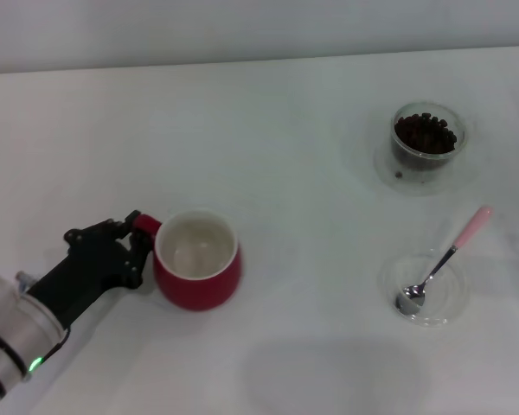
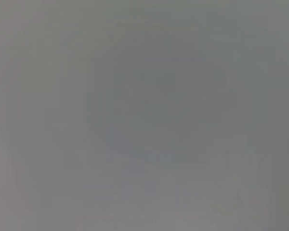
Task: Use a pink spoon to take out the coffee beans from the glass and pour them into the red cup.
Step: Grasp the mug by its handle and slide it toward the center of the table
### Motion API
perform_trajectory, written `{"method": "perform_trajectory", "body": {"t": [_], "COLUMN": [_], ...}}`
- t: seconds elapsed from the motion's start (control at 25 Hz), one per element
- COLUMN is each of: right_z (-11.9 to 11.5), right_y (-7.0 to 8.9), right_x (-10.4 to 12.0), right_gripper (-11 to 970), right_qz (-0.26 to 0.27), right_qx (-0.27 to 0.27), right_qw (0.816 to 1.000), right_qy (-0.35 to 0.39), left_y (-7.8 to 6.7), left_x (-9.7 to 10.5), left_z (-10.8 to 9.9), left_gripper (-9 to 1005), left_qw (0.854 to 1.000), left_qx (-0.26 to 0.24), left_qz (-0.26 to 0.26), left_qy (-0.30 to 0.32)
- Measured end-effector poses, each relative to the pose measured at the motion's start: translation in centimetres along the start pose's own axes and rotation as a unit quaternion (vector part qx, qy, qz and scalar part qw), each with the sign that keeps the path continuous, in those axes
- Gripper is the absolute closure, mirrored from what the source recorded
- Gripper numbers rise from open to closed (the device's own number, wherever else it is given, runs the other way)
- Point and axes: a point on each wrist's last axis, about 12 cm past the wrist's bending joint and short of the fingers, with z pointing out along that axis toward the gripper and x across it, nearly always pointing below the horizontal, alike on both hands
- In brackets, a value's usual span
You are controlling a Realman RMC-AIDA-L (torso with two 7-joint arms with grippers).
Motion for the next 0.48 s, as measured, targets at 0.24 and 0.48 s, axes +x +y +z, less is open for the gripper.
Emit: {"method": "perform_trajectory", "body": {"t": [0.24, 0.48], "right_z": [0.0, 0.1], "right_y": [0.0, 0.1], "right_x": [0.0, 0.0], "right_gripper": [90, 90], "right_qz": [0.001, 0.001], "right_qx": [0.000, -0.001], "right_qw": [1.000, 1.000], "right_qy": [0.000, -0.001], "left_y": [-0.1, -0.5], "left_x": [-0.9, -1.7], "left_z": [2.0, 3.9], "left_gripper": [874, 883], "left_qw": [0.999, 0.995], "left_qx": [0.035, 0.067], "left_qz": [0.030, 0.055], "left_qy": [0.019, 0.040]}}
